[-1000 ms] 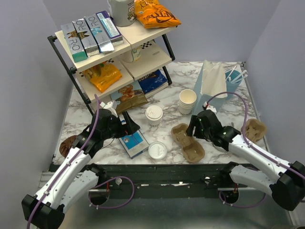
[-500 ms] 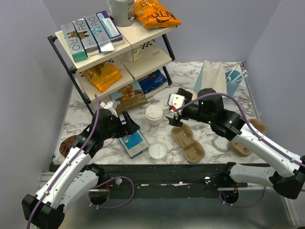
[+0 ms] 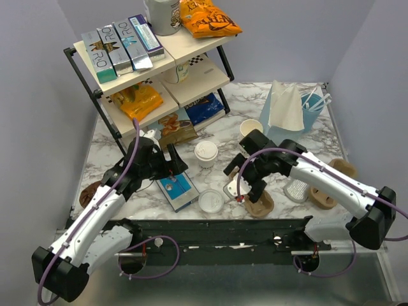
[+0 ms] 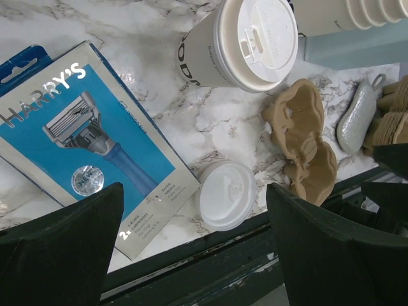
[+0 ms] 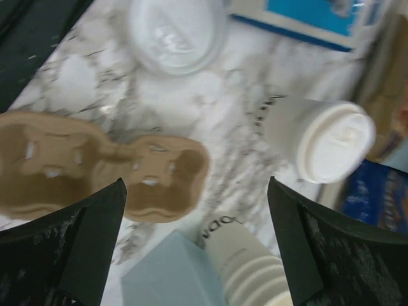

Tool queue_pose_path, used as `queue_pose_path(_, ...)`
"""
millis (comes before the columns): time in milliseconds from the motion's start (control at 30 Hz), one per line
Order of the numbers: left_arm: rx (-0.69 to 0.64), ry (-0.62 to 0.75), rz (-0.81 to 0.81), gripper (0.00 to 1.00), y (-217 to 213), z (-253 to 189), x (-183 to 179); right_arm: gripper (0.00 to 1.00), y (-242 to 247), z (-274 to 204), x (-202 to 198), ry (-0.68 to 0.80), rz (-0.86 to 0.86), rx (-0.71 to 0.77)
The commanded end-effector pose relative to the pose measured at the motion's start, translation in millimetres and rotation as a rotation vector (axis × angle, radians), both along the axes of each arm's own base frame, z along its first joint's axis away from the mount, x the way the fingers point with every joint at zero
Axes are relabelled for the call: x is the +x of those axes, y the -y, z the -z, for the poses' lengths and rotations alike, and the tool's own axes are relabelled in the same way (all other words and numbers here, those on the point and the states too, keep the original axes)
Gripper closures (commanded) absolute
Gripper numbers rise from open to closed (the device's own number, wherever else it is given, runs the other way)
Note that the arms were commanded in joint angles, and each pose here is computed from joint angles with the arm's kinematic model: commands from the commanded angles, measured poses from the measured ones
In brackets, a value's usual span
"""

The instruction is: Pack the takeout coffee

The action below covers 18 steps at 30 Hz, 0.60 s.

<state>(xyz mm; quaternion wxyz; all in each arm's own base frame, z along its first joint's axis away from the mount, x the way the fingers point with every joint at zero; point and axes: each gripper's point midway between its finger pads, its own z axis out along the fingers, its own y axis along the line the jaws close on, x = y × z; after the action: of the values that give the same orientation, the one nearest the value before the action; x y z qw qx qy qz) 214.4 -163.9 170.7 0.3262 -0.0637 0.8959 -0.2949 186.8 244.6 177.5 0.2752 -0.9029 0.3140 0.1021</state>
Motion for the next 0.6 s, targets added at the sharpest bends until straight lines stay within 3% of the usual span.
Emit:
queue_pose_path(0,0.078,-0.033,-0.018,0.01,-7.7,6.5,7.8,0.00,54.1,58.8,-19.0,-0.078,-0.078,-0.280)
queue_pose_path(233,0.069,0.003,-0.009,0.01,0.4,-0.3,24.9,0.02,62.7,93.6,3.2,-0.123,0.070,-0.240)
queue_pose_path(567,0.135,0.033,-0.006,0.01,-3.6,-15.6,39.4,0.08,56.8,125.7,8.7,-0.116,0.113,-0.201)
